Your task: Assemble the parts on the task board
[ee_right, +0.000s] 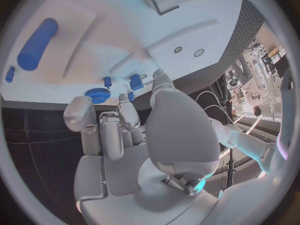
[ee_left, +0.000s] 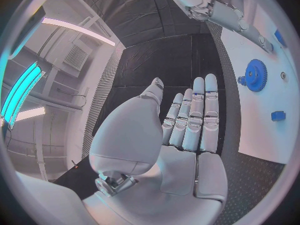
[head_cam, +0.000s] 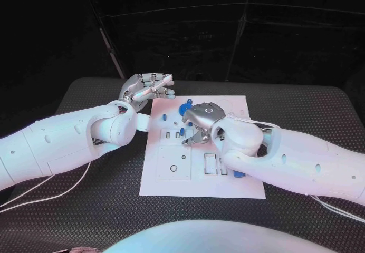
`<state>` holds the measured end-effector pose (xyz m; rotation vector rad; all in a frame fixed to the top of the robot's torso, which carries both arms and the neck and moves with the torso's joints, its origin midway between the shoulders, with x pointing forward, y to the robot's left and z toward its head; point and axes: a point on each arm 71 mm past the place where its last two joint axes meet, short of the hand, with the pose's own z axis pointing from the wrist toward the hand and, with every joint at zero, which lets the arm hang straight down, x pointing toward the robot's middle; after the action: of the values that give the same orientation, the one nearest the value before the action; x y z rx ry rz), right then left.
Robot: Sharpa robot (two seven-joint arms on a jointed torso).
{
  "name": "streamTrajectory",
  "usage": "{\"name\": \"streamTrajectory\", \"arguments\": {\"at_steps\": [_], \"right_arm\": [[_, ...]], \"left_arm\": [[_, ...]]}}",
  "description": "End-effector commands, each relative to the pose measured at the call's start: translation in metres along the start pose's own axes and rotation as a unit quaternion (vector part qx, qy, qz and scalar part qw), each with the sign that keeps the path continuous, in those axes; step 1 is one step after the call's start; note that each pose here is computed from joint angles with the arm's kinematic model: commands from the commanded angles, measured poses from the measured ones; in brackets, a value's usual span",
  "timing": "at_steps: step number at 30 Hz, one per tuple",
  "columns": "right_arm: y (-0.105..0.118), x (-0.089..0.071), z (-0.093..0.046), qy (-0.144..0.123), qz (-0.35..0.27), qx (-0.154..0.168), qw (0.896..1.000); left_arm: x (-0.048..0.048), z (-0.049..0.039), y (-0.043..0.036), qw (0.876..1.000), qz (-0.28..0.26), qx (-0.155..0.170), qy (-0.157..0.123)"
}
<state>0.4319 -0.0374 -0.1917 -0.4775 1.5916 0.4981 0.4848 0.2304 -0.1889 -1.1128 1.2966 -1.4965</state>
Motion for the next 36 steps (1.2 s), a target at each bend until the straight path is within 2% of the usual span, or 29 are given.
{"name": "streamTrajectory", "arguments": {"at_steps": [1,3,5,8,9,11,14,15,19,22,26,30,31,36], "right_arm": [[0.003,-0.016,-0.013,-0.092,0.063,-0.081,0.99],[-0.003,-0.02,-0.023,-0.11,0.087,-0.109,0.984],[-0.009,-0.023,-0.03,-0.118,0.107,-0.124,0.979],[-0.03,-0.036,-0.044,-0.134,0.173,-0.137,0.966],[-0.037,-0.04,-0.047,-0.137,0.194,-0.133,0.962],[-0.058,-0.049,-0.052,-0.141,0.262,-0.099,0.95],[-0.094,-0.056,-0.062,-0.139,0.364,-0.036,0.92],[-0.101,-0.057,-0.063,-0.14,0.38,-0.026,0.914],[-0.137,-0.062,-0.072,-0.148,0.443,0.026,0.884],[-0.156,-0.062,-0.075,-0.15,0.464,0.059,0.871],[-0.168,-0.06,-0.075,-0.145,0.469,0.085,0.867],[-0.172,-0.058,-0.073,-0.141,0.469,0.096,0.866],[-0.173,-0.058,-0.072,-0.139,0.469,0.098,0.867],[-0.172,-0.057,-0.068,-0.134,0.46,0.098,0.872]], "left_arm": [[-0.0004,0.0004,-0.0006,1.0,0.0,0.002,0.004],[-0.0017,0.001,0.0007,1.0,0.004,0.001,0.004],[-0.003,0.0015,0.0019,1.0,0.012,-0.002,0.005],[-0.0044,0.0021,0.0064,0.998,0.047,-0.02,0.025],[-0.0045,0.002,0.008,0.997,0.058,-0.028,0.032],[-0.0049,0.0012,0.0126,0.993,0.088,-0.055,0.057],[-0.0035,-0.0003,0.017,0.977,0.156,-0.095,0.112],[-0.0031,-0.0005,0.0174,0.972,0.172,-0.102,0.123],[-0.0027,0.0034,0.0145,0.937,0.267,-0.145,0.173],[-0.0024,0.012,0.0097,0.902,0.339,-0.176,0.2],[0.005,0.0256,0.0018,0.854,0.427,-0.201,0.22],[0.0161,0.0352,-0.0009,0.815,0.486,-0.222,0.223],[0.0208,0.0391,-0.0005,0.802,0.503,-0.233,0.221],[0.0319,0.0478,0.0042,0.767,0.544,-0.262,0.217]]}}
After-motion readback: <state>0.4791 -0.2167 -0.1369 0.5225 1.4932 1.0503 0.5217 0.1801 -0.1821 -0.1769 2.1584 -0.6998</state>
